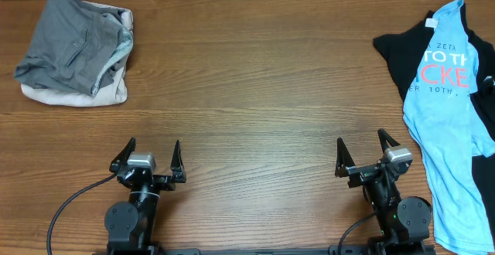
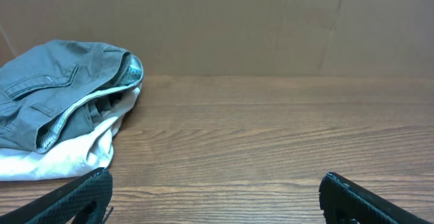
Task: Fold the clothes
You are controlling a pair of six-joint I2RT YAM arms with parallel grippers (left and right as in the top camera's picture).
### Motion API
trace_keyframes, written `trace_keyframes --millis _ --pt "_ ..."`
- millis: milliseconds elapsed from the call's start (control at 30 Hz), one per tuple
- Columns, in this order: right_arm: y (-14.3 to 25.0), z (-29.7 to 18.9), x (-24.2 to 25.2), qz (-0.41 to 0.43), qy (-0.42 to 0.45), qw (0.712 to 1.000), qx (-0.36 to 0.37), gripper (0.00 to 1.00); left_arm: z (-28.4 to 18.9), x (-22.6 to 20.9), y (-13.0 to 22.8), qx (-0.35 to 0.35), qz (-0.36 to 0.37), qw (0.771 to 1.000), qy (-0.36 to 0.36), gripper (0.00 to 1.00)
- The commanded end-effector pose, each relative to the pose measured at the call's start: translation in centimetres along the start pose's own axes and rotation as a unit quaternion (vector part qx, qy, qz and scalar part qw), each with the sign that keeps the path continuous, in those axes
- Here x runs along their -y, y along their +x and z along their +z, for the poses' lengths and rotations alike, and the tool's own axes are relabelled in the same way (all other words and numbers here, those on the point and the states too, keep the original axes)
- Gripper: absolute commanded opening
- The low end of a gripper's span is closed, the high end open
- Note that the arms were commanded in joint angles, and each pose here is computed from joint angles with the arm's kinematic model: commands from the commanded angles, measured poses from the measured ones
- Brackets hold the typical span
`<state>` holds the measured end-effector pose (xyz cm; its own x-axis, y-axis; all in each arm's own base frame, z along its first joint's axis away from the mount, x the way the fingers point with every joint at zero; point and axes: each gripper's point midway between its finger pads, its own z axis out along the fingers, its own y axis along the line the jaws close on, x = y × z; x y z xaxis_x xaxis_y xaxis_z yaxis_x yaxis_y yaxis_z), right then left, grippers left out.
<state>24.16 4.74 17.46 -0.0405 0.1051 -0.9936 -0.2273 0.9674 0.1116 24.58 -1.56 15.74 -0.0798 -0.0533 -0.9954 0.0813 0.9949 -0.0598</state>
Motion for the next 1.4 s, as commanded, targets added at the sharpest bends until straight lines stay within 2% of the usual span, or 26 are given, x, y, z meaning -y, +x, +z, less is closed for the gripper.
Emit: trace_keyframes --millis 0,667,867,1033,1167,1367 --pt "0.0 0.0 0.2 -0.004 0.005 1.000 0.006 1.00 0.0 -0.2 0.0 0.003 -0.011 1.000 -0.004 1.00" --pt "0.2 0.0 0.1 -0.003 0.002 1.000 0.002 1.00 0.0 0.0 -0.5 0.013 -0.010 1.000 0.001 1.00" --pt "-0.2 -0.1 -0.1 -0.003 -0.004 1.000 0.006 1.00 -0.1 0.8 -0.7 0.014 -0.009 1.000 0.023 1.00" --pt "-3.4 -0.7 -0.9 0.017 -0.017 0.999 0.033 1.00 -0.9 1.5 -3.3 0.021 -0.008 0.999 0.039 1.00" --pt "-6.6 -1.4 -1.7 0.017 -0.029 0.998 0.050 1.00 -1.5 1.7 -5.8 -0.001 -0.010 0.999 0.037 1.00" --pt "-10.5 -1.3 -2.5 0.024 -0.037 0.999 0.002 1.00 -0.4 2.6 -9.7 -0.086 -0.008 0.995 0.057 1.00"
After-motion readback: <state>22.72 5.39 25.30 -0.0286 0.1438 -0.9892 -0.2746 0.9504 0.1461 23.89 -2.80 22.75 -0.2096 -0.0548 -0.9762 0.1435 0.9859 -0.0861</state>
